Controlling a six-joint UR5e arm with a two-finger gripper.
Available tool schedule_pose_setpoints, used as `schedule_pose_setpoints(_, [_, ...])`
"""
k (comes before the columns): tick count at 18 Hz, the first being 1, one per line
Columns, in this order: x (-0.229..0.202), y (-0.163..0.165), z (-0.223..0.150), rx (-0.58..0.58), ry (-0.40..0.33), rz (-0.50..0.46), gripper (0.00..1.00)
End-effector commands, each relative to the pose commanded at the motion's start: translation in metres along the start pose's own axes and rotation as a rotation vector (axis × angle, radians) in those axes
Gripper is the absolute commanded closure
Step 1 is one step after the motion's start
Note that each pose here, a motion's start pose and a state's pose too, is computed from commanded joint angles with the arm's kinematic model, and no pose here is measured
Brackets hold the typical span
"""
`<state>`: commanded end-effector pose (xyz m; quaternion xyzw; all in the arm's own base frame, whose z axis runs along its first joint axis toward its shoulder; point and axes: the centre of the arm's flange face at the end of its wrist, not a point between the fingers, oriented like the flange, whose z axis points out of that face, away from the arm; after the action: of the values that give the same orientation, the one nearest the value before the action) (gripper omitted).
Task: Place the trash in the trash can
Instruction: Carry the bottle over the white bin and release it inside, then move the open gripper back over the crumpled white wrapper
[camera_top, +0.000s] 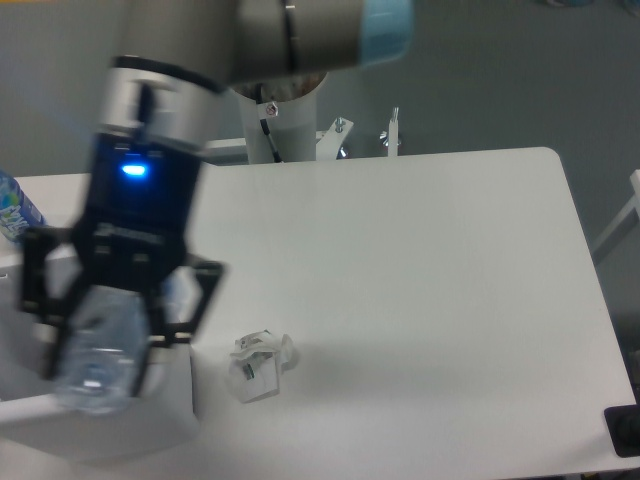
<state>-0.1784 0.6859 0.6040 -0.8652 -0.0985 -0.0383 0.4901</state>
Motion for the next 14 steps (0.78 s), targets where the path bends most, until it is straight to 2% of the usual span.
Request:
schedule_pose_setpoints(1, [0.010, 0.008, 0.008, -0.018, 0.015, 0.005, 0.45])
schedule_pose_setpoints(2, [0.016, 0.010, 0.010, -0.024, 0.023, 0.009, 0.33])
schedule_pose_setpoints(3, [0.020, 0.011, 0.012, -0.027, 0.028, 0.011, 0.03])
schedule_pose_setpoints(4, [0.023, 0.014, 0.012, -0.032, 0.031, 0.006, 0.00])
schedule_pose_setpoints(10, [0.020, 0.017, 0.011, -0.042, 0.025, -0.056, 0.00])
schedule_pose_setpoints(12, [-0.002, 0.026, 0.014, -0.059, -0.001, -0.082, 0.00])
schedule_pose_setpoints(14, [-0.048, 0.039, 0.013, -0.082, -0.054, -0.130, 0.00])
